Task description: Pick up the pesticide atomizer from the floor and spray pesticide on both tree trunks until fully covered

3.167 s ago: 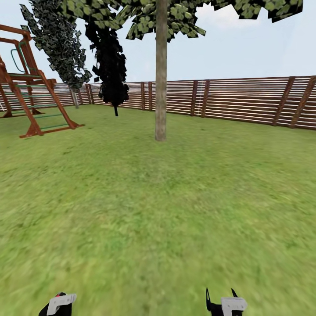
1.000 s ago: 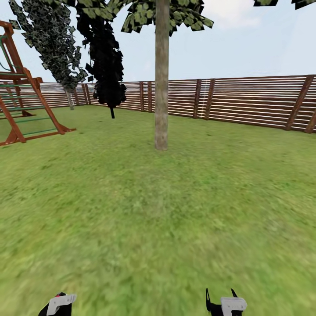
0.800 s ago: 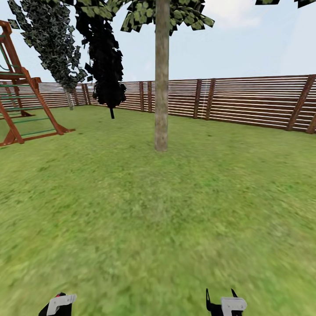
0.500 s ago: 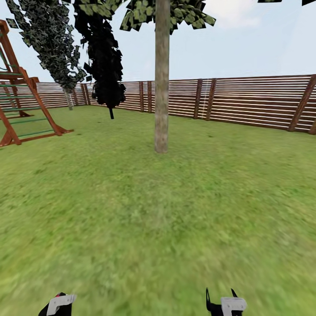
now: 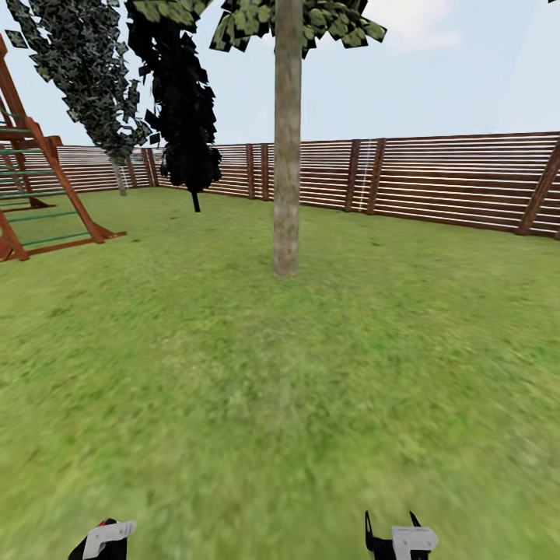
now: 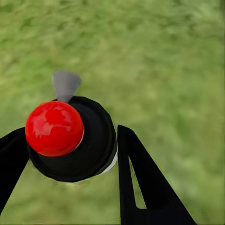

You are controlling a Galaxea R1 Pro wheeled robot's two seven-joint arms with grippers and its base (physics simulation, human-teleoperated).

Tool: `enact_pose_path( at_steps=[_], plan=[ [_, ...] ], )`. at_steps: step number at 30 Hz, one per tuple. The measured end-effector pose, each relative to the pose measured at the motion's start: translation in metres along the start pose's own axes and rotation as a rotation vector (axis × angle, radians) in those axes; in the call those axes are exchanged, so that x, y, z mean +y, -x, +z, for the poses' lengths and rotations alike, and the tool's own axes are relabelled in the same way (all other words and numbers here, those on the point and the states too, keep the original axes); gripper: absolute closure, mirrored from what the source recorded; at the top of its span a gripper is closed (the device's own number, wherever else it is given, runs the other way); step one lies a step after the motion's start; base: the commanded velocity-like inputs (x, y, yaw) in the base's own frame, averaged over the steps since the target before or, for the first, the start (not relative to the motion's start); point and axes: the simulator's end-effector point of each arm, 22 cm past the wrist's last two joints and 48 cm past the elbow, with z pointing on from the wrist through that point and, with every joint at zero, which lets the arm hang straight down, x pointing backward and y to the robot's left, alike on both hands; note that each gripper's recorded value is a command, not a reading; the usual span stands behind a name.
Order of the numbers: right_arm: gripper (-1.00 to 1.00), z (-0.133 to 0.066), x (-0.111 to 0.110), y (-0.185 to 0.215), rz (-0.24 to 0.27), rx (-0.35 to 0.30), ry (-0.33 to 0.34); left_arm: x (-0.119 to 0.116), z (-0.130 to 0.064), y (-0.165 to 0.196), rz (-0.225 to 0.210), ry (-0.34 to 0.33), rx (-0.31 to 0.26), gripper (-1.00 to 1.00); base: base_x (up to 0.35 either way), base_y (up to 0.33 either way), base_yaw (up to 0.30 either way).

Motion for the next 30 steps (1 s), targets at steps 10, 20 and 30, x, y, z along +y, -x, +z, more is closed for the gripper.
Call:
enact_pose_path(
  at_steps=[10,20,30],
  plan=[
    [-1.00,-0.0001,-0.0002,-0.0005,0.000,0.002,-0.001,-0.0003,0.0002,0.0005,0.000,-0.001,-0.001,1.00,0.341,0.000,0.000],
    [-1.00,-0.0001,0.0000,-0.0004,0.000,0.001,0.000,-0.0002,0.0000,0.0000,0.001,-0.001,0.000,1.00,0.341,0.000,0.000],
    [-1.00,-0.0001,0.0000,-0.0001,0.001,0.000,0.000,0.0001,0.0000,0.0000,0.001,0.000,0.000,1.00,0.341,0.000,0.000]
  ],
)
